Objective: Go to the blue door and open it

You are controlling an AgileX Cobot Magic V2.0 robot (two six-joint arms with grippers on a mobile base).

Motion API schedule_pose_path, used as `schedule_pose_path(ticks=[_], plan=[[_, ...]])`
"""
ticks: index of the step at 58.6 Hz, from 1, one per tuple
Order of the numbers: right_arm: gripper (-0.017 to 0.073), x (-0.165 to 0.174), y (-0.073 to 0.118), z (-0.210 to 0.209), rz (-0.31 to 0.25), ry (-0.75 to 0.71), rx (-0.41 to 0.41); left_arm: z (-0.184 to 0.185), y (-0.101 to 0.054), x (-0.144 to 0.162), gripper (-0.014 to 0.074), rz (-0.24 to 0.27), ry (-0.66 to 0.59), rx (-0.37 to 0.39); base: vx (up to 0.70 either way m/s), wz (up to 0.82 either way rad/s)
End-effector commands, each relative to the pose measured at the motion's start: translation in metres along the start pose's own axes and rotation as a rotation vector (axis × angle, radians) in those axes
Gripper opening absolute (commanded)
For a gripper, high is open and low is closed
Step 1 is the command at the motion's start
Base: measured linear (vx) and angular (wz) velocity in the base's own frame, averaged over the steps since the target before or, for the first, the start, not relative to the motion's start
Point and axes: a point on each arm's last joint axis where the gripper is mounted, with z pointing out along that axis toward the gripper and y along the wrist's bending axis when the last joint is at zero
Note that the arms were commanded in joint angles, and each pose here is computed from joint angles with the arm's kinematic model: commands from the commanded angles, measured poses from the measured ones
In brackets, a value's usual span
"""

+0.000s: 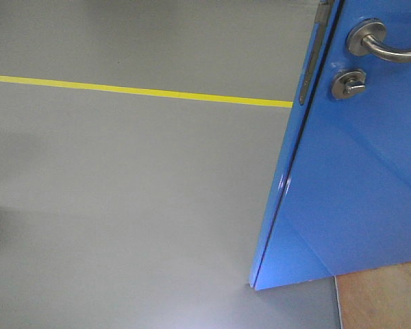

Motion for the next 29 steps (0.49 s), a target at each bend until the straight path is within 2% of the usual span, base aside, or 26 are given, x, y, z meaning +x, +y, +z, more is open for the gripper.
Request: schedule_pose_path(ticks=[1,29], plan=[[0.0008,-0.0017,0.0206,-0.0089,-0.013,-0.050,-0.066,-0.0042,0.0002,-0.0169,0.0073,-0.010,-0.125,0.003,0.21,0.00],[0.0008,-0.0017,0.0206,-0.0089,-0.013,-0.050,-0.066,-0.0042,0.0002,-0.0169,0.0073,-0.010,-0.125,0.003,0.22,0.02]])
